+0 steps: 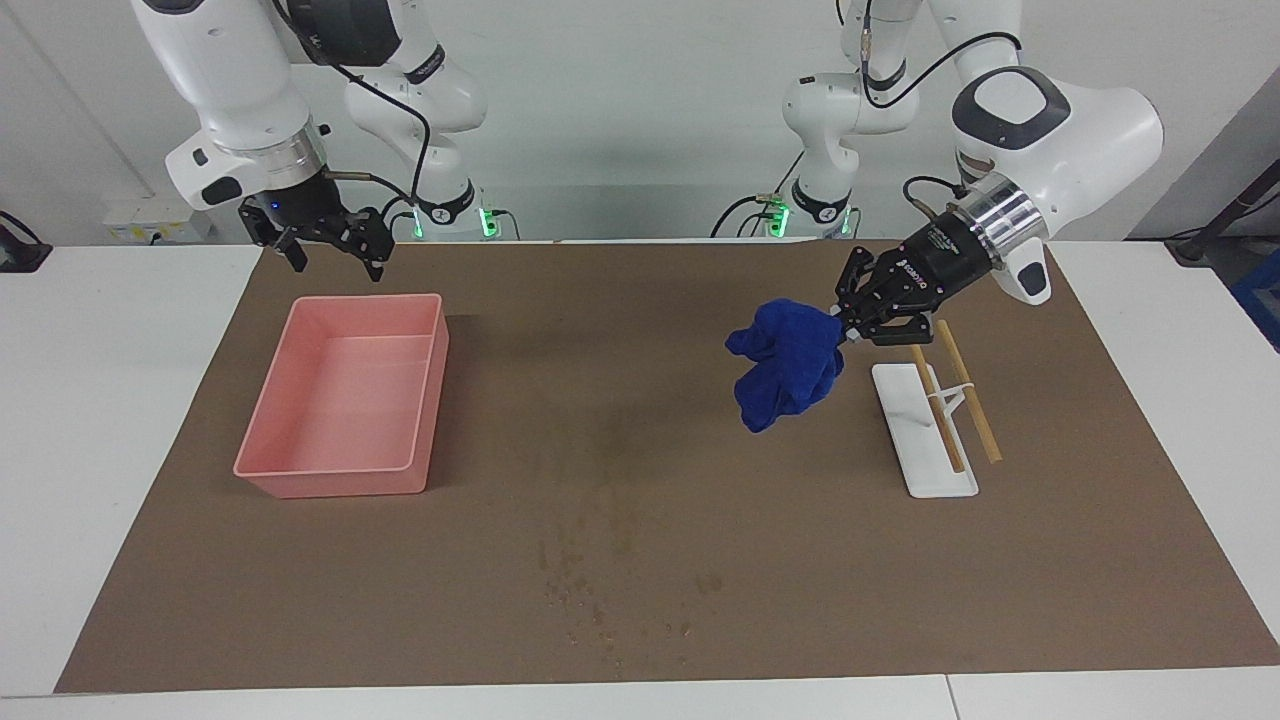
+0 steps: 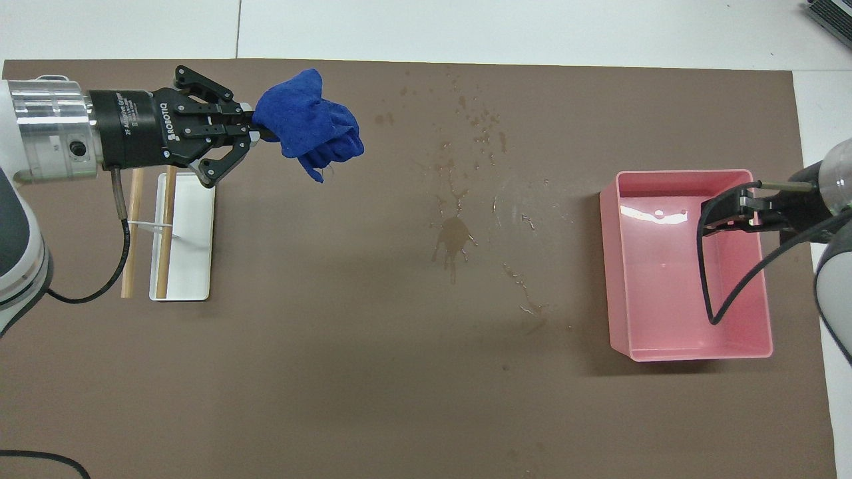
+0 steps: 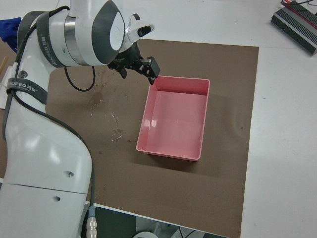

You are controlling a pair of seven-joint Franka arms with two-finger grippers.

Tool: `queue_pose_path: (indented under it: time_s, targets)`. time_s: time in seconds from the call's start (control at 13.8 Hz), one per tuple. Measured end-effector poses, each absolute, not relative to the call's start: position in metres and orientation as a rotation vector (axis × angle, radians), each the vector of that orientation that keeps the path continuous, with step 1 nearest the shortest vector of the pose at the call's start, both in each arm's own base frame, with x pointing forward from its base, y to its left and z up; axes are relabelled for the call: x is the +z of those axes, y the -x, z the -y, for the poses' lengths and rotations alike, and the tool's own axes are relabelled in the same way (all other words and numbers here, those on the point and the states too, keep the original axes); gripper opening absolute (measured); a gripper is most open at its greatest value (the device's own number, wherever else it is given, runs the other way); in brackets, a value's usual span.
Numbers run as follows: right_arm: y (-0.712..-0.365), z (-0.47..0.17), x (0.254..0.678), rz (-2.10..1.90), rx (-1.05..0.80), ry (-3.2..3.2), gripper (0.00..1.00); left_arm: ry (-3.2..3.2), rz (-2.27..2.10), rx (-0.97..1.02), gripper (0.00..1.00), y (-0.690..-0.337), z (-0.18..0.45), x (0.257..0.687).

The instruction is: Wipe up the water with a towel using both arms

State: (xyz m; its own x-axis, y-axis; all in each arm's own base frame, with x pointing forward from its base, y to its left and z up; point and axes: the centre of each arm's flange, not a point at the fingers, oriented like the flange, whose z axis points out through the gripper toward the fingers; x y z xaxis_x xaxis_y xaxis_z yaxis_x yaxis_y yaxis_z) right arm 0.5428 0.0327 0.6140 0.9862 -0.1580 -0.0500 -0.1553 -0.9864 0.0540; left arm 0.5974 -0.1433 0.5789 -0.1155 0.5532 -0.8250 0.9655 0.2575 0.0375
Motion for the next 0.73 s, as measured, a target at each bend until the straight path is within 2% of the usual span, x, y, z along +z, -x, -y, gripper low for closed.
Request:
queue_pose_path:
  time_s: [0.73]
  targets:
    - [-0.5428, -0.0327, 0.6140, 0.243, -0.084, -3.081, 1.00, -1.371, -1.788, -0.678, 0.12, -0.5989, 0.1413, 0.5795]
